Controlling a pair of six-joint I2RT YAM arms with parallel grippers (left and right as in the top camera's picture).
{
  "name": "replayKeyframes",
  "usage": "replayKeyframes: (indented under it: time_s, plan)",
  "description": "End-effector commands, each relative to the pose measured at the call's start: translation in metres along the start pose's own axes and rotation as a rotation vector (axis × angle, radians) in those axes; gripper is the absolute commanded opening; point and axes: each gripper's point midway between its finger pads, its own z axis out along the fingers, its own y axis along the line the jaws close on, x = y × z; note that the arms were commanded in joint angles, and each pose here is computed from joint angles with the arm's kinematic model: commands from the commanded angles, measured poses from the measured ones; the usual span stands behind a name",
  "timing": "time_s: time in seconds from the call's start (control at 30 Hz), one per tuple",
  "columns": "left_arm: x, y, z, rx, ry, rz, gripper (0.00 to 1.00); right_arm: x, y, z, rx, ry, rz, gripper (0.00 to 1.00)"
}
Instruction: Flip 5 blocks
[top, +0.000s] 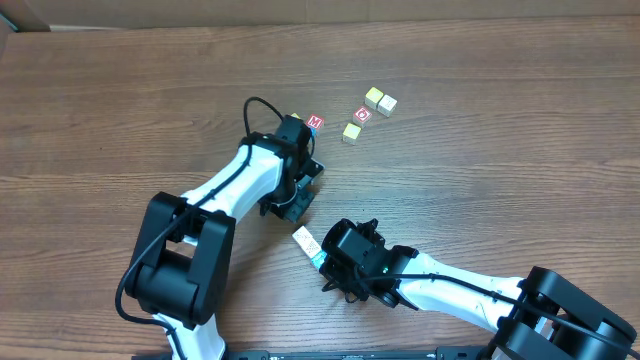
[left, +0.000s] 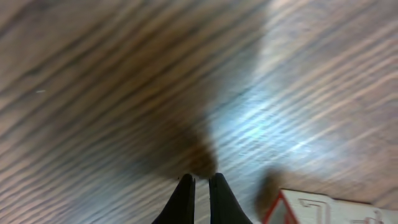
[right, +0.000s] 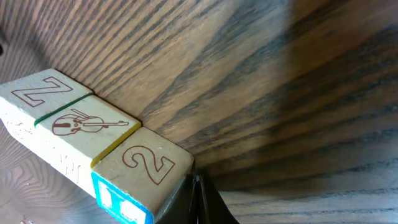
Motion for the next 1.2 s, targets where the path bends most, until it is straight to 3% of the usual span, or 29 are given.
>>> replayKeyframes:
  time_s: [0.0, 1.17]
  plan:
    - [-0.001, -0.009, 0.001, 0.011, 0.006, 0.064, 0.04, 0.000, 0.000, 0.004, 0.012, -0.004, 0.004, 0.04]
    - [0.009, -0.034, 0.001, 0.015, 0.066, 0.130, 0.04, 0.001, 0.006, 0.004, -0.010, 0.002, 0.002, 0.04]
